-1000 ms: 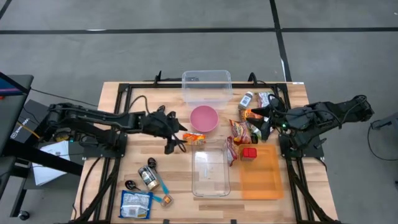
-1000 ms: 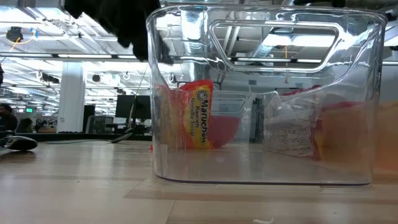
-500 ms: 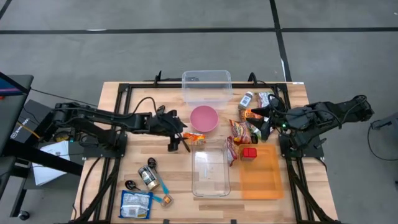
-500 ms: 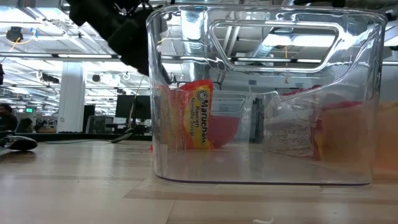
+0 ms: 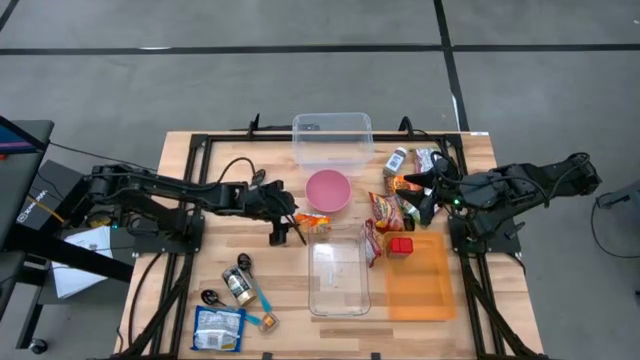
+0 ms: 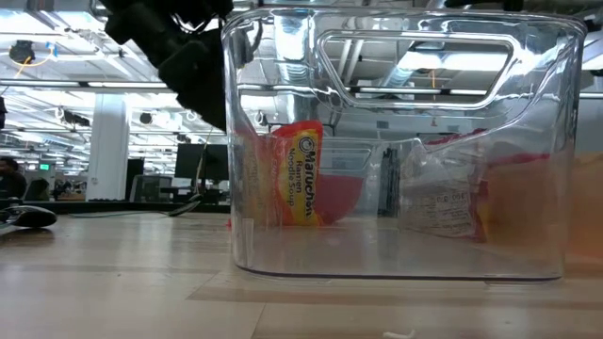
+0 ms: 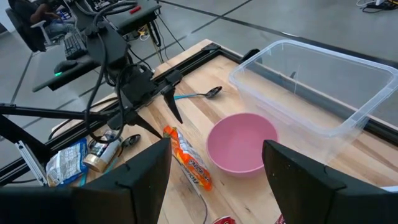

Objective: Pick & Place Food Item
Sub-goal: Put the orange noodle pack into the top transparent bin

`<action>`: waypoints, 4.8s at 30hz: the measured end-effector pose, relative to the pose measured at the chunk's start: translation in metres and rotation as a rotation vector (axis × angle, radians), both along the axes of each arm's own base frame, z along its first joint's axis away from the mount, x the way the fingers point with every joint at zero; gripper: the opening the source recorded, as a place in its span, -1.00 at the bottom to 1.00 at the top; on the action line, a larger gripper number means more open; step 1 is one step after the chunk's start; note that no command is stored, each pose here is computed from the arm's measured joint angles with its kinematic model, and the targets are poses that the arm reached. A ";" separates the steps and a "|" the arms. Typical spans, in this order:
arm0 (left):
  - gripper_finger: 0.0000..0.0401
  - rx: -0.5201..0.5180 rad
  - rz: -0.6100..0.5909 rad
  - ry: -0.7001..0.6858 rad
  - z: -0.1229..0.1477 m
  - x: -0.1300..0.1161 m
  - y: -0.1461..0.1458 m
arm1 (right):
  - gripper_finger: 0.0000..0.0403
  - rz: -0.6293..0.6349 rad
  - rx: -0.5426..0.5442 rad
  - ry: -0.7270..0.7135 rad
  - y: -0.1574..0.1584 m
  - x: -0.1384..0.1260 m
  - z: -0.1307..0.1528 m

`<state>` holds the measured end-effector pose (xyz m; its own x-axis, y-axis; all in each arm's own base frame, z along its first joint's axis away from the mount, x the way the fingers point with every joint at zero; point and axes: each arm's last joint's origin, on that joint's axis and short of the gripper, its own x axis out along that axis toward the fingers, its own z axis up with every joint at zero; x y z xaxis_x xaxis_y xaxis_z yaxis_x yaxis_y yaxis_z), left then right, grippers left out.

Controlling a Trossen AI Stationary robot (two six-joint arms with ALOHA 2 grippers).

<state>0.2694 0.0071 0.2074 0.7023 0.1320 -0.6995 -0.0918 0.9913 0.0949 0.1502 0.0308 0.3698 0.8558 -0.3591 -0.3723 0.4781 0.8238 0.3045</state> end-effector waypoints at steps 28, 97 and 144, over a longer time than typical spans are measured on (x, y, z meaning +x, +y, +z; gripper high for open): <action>-0.99 -0.340 0.106 0.027 0.019 -0.028 -0.001 | 0.22 0.004 0.001 0.002 0.001 0.000 0.000; -0.04 -0.241 0.205 0.013 -0.024 -0.043 0.009 | 0.22 0.010 0.010 0.021 0.004 0.001 -0.003; -0.45 -0.171 0.261 0.168 -0.066 -0.026 0.014 | 0.22 0.007 0.014 0.033 0.003 0.000 -0.004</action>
